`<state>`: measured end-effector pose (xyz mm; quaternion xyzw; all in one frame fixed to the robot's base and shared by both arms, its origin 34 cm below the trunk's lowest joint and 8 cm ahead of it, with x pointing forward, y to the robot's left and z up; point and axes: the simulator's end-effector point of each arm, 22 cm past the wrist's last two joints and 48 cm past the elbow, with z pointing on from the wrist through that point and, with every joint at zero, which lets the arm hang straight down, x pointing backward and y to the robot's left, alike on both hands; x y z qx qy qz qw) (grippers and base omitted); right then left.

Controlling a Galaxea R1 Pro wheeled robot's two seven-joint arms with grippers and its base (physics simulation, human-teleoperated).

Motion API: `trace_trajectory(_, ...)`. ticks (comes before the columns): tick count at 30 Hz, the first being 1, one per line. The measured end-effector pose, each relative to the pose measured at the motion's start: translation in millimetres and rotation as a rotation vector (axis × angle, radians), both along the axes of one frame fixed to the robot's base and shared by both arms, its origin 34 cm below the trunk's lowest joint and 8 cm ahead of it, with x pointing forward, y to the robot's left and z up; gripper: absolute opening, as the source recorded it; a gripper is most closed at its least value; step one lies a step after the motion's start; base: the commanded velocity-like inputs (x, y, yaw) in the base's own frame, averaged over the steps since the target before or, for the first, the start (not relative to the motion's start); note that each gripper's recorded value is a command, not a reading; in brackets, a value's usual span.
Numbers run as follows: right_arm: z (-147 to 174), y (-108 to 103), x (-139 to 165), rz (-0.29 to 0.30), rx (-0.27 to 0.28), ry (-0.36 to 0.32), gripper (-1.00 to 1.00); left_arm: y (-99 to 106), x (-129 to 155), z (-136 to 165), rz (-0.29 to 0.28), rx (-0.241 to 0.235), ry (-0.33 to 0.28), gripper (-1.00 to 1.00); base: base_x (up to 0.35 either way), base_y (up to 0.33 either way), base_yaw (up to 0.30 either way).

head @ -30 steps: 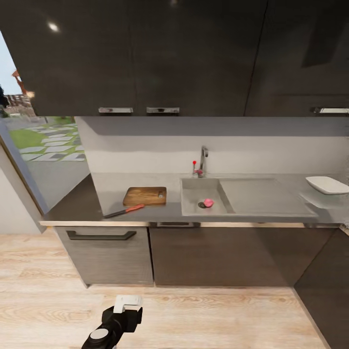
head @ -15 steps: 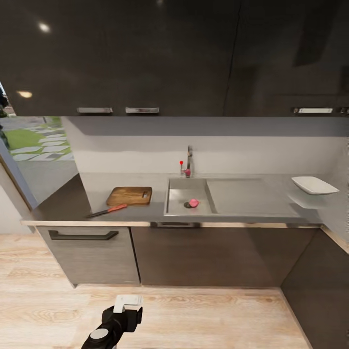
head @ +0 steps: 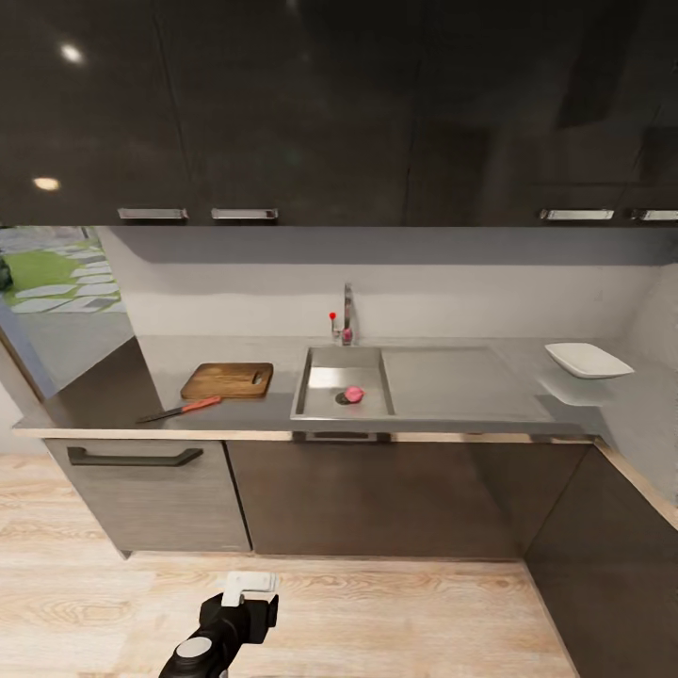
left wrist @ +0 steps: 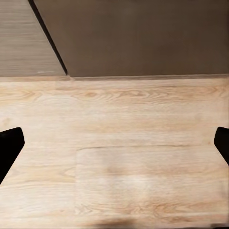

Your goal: In the kitchen, take the Vidalia onion out of the sink, dice it on the chopping board with the paring knife, put the diced onion into the bowl on the countertop, then place both the paring knife and the chopping board into the sink.

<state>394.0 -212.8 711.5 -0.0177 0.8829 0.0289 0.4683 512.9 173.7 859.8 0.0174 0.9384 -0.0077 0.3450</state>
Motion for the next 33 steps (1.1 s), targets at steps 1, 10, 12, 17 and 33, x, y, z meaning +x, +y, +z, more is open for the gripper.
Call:
trace_trajectory(1,0.1,0.1,0.1,0.0,0.0,0.0,1.0,-0.5,0.2,0.4,0.0,-0.001,-0.001,1.0,0.0,-0.014,0.0)
trace_trajectory(10,-0.2,-0.7,0.0,0.0,-0.001,0.001,1.0,-9.5,29.9,47.2,0.027,-0.011,-0.05,1.0,0.0,-0.004,0.0)
trace_trajectory(12,-0.2,-0.9,0.0,-0.001,-0.001,0.001,1.0,-12.1,44.0,59.2,0.02,-0.005,-0.059,1.0,0.0,0.0,0.0)
trace_trajectory(17,-0.4,-1.2,-0.1,0.0,-0.002,0.002,1.0,-25.7,84.4,98.0,-0.015,0.001,-0.119,1.0,0.0,0.0,0.0)
trace_trajectory(33,-0.3,-7.7,1.0,-0.012,-0.012,0.0,1.0,-62.5,268.5,354.7,-0.117,-0.064,-0.405,1.0,0.0,0.0,0.0)
